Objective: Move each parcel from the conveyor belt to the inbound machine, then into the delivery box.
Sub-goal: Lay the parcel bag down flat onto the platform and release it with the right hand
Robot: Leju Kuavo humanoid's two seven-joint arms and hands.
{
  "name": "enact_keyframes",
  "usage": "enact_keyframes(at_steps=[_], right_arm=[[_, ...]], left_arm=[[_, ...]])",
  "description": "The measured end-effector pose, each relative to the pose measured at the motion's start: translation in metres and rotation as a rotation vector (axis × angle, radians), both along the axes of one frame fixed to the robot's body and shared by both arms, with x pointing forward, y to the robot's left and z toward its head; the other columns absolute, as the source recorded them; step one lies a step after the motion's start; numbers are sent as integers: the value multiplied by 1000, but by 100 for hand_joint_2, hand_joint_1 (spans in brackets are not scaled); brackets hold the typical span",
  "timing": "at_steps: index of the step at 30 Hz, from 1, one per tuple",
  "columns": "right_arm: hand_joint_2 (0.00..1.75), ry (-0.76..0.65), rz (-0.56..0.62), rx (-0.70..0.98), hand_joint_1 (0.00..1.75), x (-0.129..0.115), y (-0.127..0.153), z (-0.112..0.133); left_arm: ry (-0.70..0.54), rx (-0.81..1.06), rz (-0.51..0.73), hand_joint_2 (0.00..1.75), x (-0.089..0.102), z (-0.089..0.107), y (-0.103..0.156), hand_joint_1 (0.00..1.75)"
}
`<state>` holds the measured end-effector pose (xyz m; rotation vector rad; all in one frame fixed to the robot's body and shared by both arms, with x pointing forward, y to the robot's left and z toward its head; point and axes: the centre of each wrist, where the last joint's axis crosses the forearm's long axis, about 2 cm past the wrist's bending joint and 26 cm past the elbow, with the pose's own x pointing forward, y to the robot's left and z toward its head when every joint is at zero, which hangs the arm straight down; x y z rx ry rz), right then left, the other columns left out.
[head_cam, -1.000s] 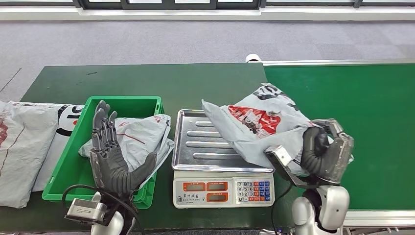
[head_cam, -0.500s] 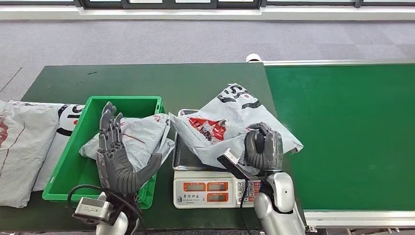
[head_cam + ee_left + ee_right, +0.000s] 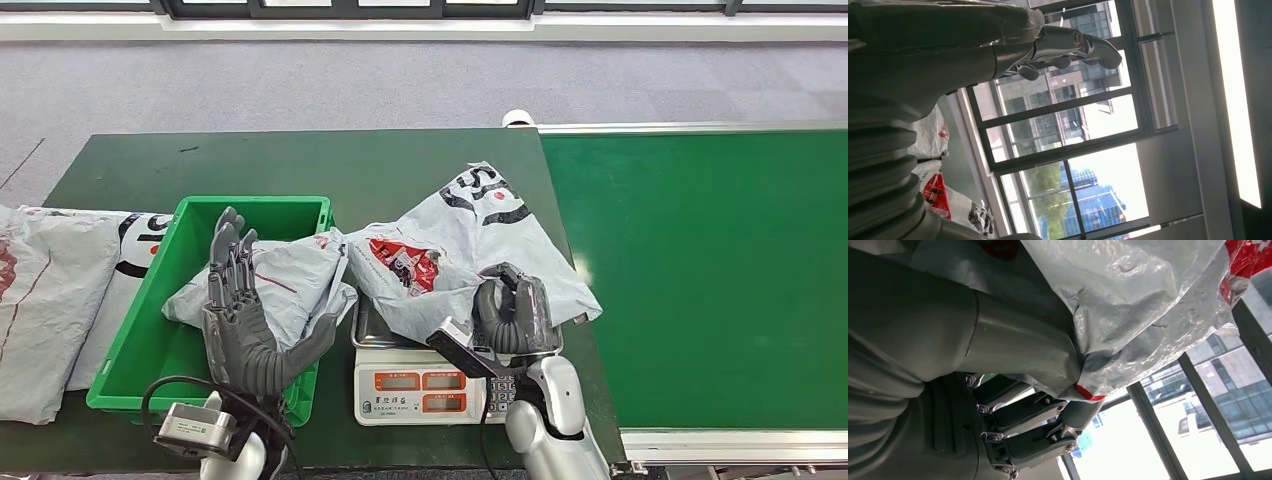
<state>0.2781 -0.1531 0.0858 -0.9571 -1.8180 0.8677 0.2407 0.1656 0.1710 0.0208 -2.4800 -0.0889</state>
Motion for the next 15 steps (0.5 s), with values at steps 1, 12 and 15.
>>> enact_keyframes(at_steps=[1,12,15], right_arm=[[175,5,6,5,175,0,0,-1],[175,-76,107,30,7,-4,5,-2],[175,-93,105,19,7,-4,5,-2]], left_arm=[[0,1,0,175,0,0,0,0],[-5,3,-11,175,2,2,-1,0],[-5,4,-11,175,2,2,-1,0]])
